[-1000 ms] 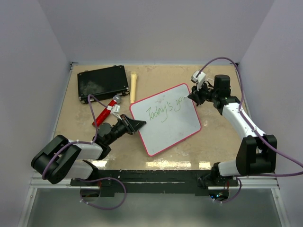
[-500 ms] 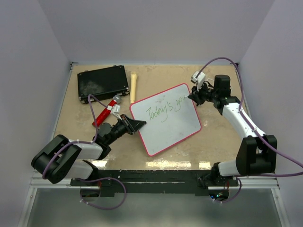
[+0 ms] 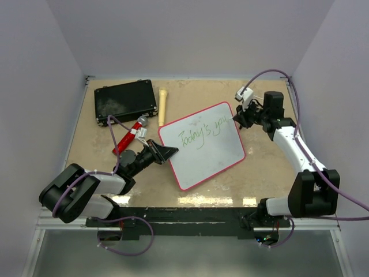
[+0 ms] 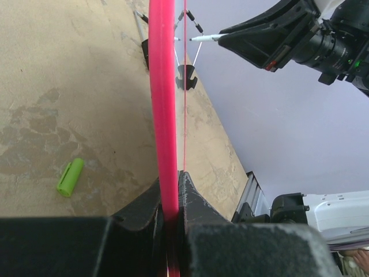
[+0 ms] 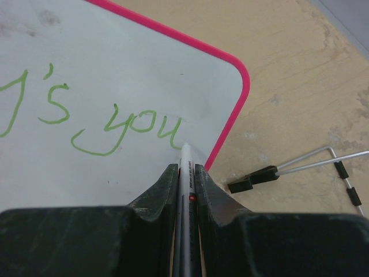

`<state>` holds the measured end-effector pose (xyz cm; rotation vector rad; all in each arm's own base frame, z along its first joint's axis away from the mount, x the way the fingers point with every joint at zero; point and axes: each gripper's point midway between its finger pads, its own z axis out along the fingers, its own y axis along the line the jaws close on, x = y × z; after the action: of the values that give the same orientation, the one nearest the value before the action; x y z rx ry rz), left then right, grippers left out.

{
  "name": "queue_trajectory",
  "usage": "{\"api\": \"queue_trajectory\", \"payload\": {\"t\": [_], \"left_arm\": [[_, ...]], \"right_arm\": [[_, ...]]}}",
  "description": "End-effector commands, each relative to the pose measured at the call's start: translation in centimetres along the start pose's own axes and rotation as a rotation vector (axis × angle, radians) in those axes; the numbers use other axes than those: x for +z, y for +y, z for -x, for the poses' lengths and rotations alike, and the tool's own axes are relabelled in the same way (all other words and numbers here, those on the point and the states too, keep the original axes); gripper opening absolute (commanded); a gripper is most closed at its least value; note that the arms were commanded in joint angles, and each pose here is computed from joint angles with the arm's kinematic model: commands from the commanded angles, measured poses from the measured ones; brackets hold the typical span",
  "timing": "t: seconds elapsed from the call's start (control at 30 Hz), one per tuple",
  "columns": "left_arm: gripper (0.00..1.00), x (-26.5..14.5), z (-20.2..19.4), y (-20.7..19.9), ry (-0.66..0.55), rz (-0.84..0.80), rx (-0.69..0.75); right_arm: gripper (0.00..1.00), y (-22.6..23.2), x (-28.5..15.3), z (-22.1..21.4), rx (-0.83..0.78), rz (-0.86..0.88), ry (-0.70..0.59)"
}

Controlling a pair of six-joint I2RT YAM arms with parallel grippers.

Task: Write a sentence on the whiteboard

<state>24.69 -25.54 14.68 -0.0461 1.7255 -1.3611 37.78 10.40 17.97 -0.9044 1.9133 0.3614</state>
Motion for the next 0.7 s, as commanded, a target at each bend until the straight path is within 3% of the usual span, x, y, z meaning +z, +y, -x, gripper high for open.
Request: {"api": "queue_trajectory", "payload": {"t": [0.0, 0.23, 0.67], "left_arm": [[0.0, 0.4, 1.1, -2.1, -0.03, -0.093, 0.097], [0.0, 0.3, 1.0, -2.1, -0.028, -0.096, 0.098], [0.0, 0.2, 0.9, -1.9, -0.026, -0.09, 0.106]], "right_arm": [[0.0, -0.6, -2.8, 6.3, -0.065, -0.029, -0.169], [0.0, 2.1, -3.8, 6.0, -0.053, 0.053, -0.23], [0.0, 1.6, -3.9, 4.9, -0.059, 0.075, -0.23]]}}
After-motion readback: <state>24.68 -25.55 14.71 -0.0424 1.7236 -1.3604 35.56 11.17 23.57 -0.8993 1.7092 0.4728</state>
